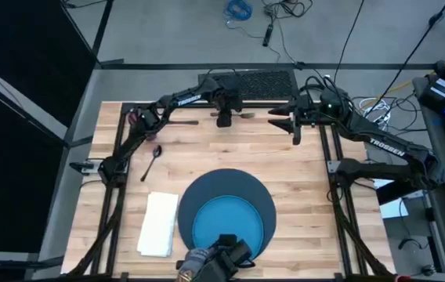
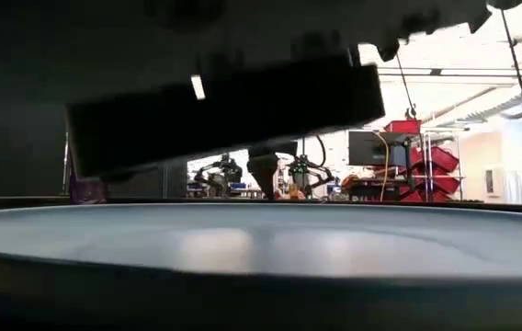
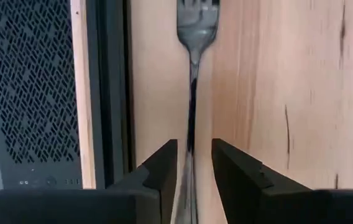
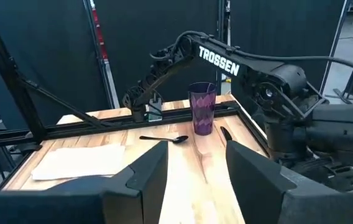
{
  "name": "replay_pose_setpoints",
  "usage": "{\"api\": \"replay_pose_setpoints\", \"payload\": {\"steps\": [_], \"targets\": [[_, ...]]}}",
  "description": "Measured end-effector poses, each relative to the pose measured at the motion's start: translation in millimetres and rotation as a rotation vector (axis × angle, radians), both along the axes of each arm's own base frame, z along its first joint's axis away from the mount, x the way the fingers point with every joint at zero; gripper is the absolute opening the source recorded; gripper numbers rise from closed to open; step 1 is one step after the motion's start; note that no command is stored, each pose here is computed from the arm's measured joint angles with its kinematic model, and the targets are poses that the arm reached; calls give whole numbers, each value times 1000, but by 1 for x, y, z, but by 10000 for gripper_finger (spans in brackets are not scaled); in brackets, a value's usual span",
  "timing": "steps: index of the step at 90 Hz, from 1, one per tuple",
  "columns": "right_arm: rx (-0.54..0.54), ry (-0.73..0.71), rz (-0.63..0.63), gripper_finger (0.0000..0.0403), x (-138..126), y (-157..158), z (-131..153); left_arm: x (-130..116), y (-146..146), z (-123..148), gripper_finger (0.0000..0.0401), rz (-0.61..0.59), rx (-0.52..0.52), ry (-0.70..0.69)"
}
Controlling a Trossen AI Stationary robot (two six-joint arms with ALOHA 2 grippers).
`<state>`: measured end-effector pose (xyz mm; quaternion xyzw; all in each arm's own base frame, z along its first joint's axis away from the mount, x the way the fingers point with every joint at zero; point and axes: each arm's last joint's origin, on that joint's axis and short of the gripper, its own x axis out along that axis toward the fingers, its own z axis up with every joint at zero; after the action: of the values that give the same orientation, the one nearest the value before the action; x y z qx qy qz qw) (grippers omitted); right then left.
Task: Set table place
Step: Put the fork on the white table napkin
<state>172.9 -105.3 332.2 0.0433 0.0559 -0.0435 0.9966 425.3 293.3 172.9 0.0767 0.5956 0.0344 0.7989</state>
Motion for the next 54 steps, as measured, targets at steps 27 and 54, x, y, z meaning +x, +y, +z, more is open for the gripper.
{"api": "replay_pose_setpoints", "payload": {"steps": [27, 54], "targets": [[5, 0, 0, 148, 0, 0, 0, -6, 9, -11, 86, 49, -121, -36], [5, -4, 42, 148, 2, 4, 0, -9, 17, -8, 85, 69, -124, -82]]}}
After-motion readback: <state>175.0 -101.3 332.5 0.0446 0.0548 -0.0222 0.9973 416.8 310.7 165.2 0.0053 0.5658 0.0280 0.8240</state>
